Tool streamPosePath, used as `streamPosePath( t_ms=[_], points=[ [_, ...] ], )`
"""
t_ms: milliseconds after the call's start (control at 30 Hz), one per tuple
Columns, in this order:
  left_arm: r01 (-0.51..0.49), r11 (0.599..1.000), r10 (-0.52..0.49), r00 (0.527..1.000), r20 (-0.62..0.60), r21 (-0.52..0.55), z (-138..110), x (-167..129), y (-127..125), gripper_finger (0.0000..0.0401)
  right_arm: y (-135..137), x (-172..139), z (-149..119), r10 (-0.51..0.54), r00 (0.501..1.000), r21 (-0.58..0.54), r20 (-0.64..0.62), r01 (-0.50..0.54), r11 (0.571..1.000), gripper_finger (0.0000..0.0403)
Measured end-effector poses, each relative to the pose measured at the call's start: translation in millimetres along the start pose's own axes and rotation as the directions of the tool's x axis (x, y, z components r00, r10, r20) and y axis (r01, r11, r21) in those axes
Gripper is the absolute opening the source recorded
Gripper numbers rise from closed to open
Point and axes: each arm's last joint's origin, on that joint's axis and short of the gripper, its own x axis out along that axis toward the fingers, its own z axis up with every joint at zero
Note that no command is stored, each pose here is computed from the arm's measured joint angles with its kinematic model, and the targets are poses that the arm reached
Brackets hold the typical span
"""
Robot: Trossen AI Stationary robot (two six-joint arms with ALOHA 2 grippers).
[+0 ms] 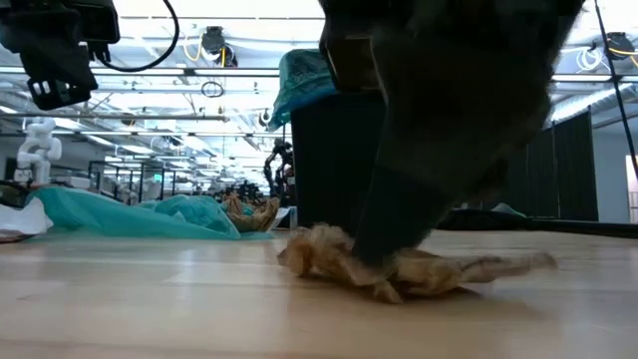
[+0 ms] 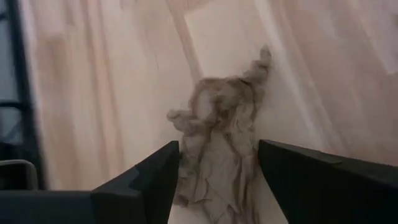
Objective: Place trash/remove bag and relplace
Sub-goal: Put the brown napkin into the trash bin
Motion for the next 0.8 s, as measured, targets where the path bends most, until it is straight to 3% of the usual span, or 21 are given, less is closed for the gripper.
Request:
streamPosePath(
  t_ms=[167,333,367,500,800],
  points=[
    [0.0,1.0,0.0,1.0,0.0,0.0,0.0,0.0,0.0,0.0,-3.7,11.3,-8.7,0.004,0.994,0.023,-0.111,-0.001,1.0,0.0164],
    [0.0,1.0,0.0,1.0,0.0,0.001,0.0,0.0,0.0,0.0,-0.7,-2.9,-15.6,-0.007,0.985,0.077,-0.17,0.021,0.997,0.0026],
    [0.0,1.0,0.0,1.0,-0.001,0.001,-0.1,0.0,0.0,0.0,-0.1,-7.4,-15.4,0.003,0.983,0.082,-0.185,0.013,0.997,0.0016],
    [-0.001,1.0,0.001,1.0,-0.001,0.002,-0.1,0.0,0.1,0.0,-3.8,-33.6,-13.9,-0.021,0.97,0.088,-0.242,0.044,0.995,0.0005],
    [-0.001,1.0,0.001,1.0,0.001,0.002,0.0,0.0,0.0,0.0,-19.7,-125.1,13.1,-0.081,0.988,0.19,-0.134,0.105,0.976,0.0001]
  ],
)
